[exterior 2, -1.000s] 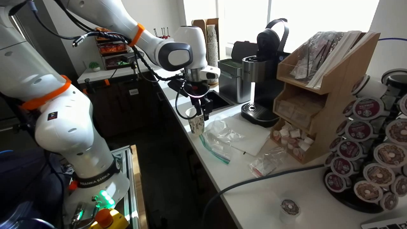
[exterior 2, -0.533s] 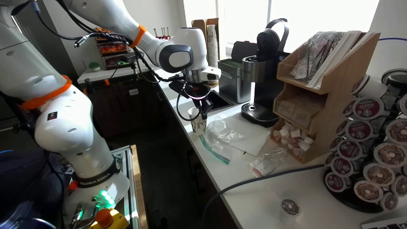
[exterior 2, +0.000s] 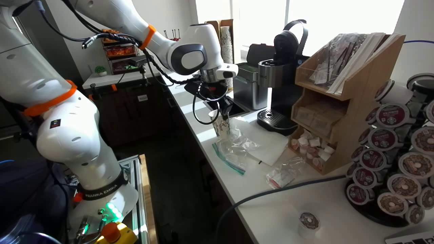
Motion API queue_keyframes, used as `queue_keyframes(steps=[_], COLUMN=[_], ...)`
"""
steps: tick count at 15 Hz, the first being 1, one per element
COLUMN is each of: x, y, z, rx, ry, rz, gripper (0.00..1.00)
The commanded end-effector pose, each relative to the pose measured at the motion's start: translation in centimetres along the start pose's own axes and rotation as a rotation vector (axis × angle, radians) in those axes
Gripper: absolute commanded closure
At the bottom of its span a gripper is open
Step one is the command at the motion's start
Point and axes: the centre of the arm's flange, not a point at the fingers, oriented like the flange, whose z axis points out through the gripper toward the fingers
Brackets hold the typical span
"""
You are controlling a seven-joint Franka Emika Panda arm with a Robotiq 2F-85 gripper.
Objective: Put the cup in the coffee maker
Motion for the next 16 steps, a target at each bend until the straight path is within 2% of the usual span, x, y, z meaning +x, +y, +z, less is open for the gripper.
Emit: queue_keyframes(steps=[1, 4, 6, 11, 13, 16], x=[1.9, 3.5, 4.1, 4.8, 5.2, 6.0], y=[0.6, 1.0, 0.7, -1.4, -2.0, -2.0], z=[-0.6, -0.7, -0.9, -2.1, -2.6, -2.8], rx=[-0.011, -0.016, 0.011, 0.160, 0.156, 0.104], ry=[0.100, 0.185, 0.198, 0.210, 0.238, 0.288], rz=[0.055, 0.083, 0.075, 0.012, 0.003, 0.010], gripper=[0.99, 0.99, 0.99, 0.99, 0.99, 0.99])
